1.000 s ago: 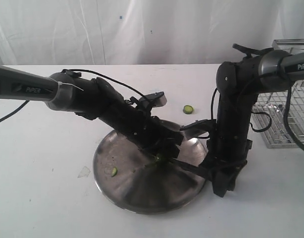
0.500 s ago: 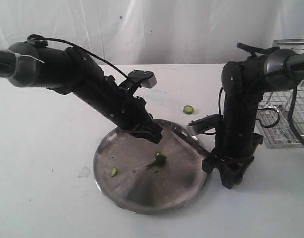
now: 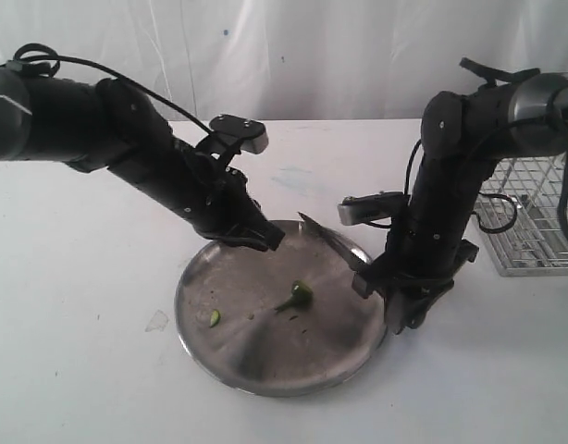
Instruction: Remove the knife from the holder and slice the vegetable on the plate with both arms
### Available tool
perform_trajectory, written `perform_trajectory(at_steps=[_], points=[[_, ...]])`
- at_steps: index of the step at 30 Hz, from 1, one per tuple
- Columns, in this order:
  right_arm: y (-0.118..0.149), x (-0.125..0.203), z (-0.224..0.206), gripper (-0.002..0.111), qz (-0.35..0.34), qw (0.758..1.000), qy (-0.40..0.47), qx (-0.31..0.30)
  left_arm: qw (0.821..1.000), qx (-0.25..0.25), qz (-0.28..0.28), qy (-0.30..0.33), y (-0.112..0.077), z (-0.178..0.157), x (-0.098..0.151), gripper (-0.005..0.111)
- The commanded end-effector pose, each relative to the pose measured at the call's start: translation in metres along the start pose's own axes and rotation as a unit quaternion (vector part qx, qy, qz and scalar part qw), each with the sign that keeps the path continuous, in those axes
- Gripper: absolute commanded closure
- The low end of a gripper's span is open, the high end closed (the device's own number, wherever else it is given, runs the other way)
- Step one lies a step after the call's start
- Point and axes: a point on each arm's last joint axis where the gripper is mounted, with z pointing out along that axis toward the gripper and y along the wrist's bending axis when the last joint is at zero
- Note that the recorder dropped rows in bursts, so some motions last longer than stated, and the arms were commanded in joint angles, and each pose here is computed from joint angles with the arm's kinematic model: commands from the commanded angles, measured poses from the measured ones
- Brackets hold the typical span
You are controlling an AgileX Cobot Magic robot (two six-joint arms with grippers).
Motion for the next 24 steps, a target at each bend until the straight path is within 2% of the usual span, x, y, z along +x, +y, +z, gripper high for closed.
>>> perform_trajectory(at_steps=[1,4,7,15,19,24], points=[[0.006,0.0,-0.005,0.108,0.002,0.999,-0.018,-0.041,0.998,-0.044,-0.023,-0.026,0.003,-0.011,0.02,0.107],[0.011,-0.007,-0.005,0.108,-0.015,0.996,-0.052,-0.072,0.999,-0.045,0.001,-0.015,-0.002,-0.018,0.035,0.107],[0.014,-0.009,0.001,0.106,-0.038,0.993,-0.046,-0.1,0.997,-0.067,-0.008,-0.027,-0.002,-0.025,0.047,0.107],[0.012,-0.006,0.017,0.079,-0.037,0.993,-0.02,-0.114,0.99,-0.113,-0.05,-0.069,-0.002,-0.044,0.069,0.107],[0.015,-0.007,0.003,0.077,-0.036,0.993,-0.034,-0.11,0.985,-0.133,-0.047,-0.096,-0.006,-0.06,0.078,0.107],[0.021,-0.003,-0.043,0.078,-0.056,0.991,-0.09,-0.08,0.974,-0.155,-0.048,-0.158,-0.004,-0.108,0.075,0.107]])
